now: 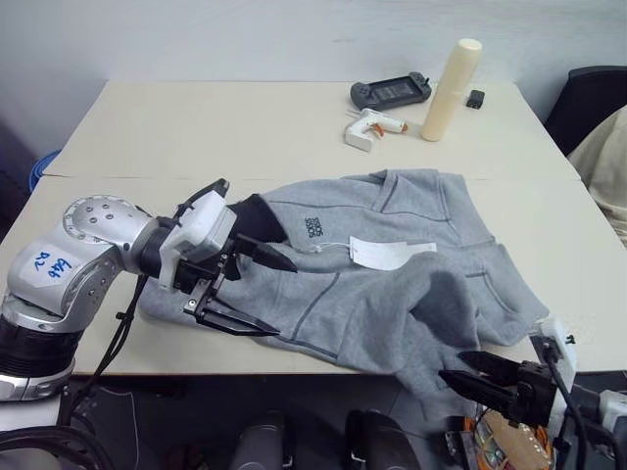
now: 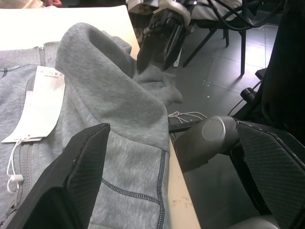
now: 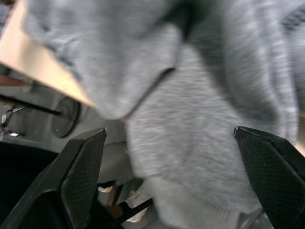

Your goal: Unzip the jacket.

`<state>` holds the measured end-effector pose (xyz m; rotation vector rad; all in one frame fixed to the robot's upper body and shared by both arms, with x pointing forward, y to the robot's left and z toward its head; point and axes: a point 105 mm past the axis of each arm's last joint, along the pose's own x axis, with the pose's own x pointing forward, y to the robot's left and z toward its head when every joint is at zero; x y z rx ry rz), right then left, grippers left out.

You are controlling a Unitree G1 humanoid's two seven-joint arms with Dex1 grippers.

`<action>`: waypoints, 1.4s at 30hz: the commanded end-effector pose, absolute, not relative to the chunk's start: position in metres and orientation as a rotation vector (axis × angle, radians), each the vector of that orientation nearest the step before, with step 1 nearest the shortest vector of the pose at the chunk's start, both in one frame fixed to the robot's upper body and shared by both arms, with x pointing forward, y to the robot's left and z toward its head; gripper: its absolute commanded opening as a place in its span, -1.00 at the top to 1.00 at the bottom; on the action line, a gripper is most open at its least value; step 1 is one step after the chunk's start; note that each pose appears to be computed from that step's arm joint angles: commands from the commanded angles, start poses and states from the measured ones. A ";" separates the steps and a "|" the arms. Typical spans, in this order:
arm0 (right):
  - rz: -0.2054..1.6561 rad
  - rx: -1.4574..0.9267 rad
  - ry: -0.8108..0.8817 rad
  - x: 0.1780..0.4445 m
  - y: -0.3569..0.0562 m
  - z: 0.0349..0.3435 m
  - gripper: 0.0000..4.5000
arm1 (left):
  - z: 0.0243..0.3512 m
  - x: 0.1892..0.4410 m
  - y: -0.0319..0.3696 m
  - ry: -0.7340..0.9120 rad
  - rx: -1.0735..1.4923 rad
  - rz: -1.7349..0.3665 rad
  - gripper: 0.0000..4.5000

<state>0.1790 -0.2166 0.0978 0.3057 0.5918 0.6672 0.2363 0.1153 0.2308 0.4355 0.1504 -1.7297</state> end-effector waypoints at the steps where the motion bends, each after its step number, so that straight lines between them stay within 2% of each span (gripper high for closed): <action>1: 0.620 0.305 0.563 0.181 -0.230 0.103 -1.00 | 0.238 0.237 0.115 0.114 0.467 -1.730 -0.98; 9: 0.558 0.300 0.560 0.172 -0.257 0.110 -1.00 | 0.236 0.239 0.116 0.108 0.472 -1.720 -0.98; 18: 0.676 0.348 0.547 0.191 -0.219 0.097 -1.00 | 0.239 0.242 0.111 0.087 0.482 -1.731 -0.98; 21: 0.687 0.361 0.531 0.198 -0.211 0.095 -0.74 | 0.240 0.242 0.111 0.086 0.487 -1.732 -1.00; 26: 0.702 0.369 0.503 0.197 -0.210 0.103 -0.01 | 0.241 0.243 0.111 0.084 0.492 -1.729 -1.00; 29: 0.747 0.358 0.503 0.188 -0.207 0.111 0.43 | 0.240 0.245 0.111 0.081 0.491 -1.727 -1.00; 33: 0.846 0.325 0.557 0.162 -0.201 0.119 1.00 | 0.238 0.246 0.108 0.071 0.486 -1.743 -1.00; 39: 0.948 0.159 0.752 0.120 -0.210 0.113 1.00 | 0.235 0.253 0.105 0.061 0.494 -1.762 -1.00; 42: 0.941 -0.053 0.897 0.103 -0.235 0.089 1.00 | 0.235 0.257 0.104 0.053 0.504 -1.762 -1.00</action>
